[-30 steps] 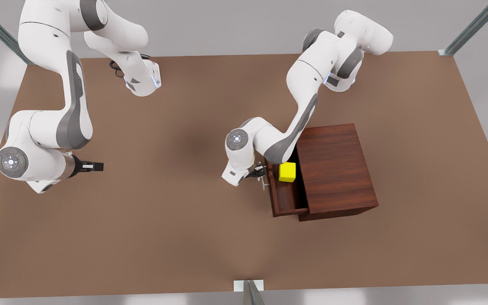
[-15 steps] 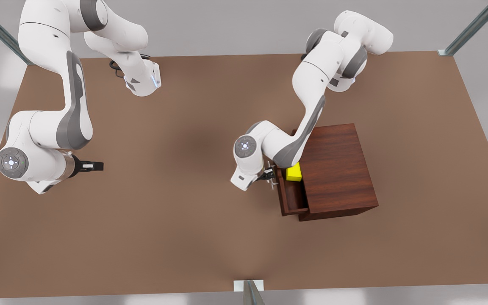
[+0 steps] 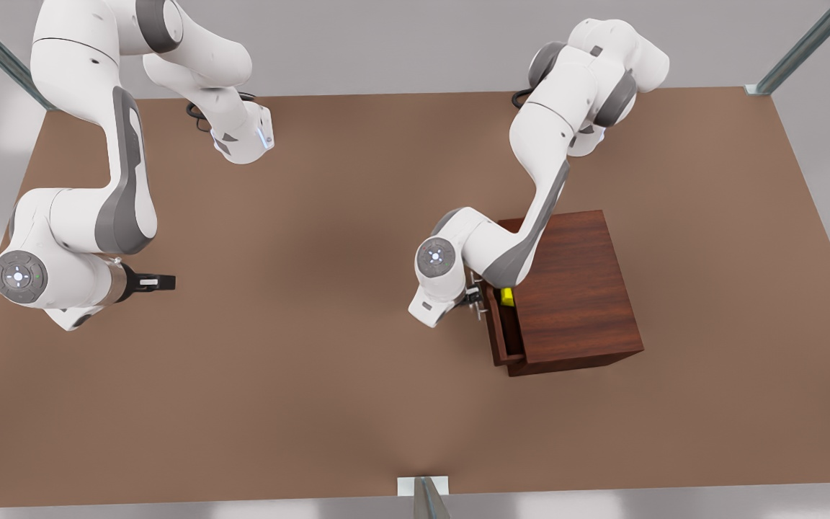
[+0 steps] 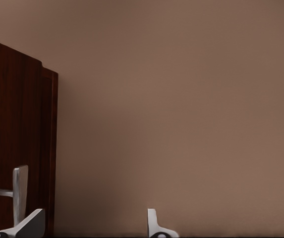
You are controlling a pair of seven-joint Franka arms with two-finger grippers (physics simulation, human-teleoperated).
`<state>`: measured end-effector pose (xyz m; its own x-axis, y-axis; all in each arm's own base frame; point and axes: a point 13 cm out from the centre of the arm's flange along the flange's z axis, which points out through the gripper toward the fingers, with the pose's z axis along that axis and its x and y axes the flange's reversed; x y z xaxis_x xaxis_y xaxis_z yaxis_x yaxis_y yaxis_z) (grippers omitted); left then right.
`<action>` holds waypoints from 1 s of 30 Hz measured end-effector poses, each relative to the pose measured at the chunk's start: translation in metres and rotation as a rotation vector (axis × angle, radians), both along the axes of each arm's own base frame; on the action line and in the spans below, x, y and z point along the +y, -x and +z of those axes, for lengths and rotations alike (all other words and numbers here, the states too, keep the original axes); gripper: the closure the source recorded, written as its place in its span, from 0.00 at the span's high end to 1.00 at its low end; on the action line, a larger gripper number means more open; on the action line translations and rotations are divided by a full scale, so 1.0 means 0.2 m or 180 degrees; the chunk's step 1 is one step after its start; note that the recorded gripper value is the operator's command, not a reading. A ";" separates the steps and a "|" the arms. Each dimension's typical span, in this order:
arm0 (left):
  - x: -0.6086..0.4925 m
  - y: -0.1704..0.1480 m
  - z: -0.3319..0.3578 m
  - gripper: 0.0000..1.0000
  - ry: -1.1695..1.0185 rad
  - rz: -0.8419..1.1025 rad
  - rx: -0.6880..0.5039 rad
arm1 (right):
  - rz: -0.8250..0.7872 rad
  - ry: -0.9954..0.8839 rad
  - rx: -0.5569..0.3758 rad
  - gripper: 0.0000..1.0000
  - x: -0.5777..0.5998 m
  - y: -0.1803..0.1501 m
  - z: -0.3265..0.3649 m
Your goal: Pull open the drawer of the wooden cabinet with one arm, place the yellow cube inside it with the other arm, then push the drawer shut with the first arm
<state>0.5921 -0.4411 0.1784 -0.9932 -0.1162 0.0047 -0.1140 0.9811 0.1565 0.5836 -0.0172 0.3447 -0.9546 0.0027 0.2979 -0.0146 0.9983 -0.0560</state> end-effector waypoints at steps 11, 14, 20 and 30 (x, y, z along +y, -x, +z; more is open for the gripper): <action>0.13 0.03 -0.02 1.00 -0.0081 0.0068 0.0246 | 0.0014 -0.0003 0.0005 1.00 0.00 0.00 0.00; 0.18 0.02 0.00 1.00 -0.0121 0.0086 0.0286 | 0.0017 -0.0002 0.0008 1.00 -0.01 0.00 0.00; 0.29 0.00 0.00 1.00 -0.0191 0.0129 0.0364 | 0.0025 -0.0001 0.0007 1.00 -0.01 0.00 0.00; 0.45 -0.13 0.94 1.00 0.0148 0.0260 -0.0120 | 0.0027 0.0002 0.0006 1.00 -0.01 0.00 0.00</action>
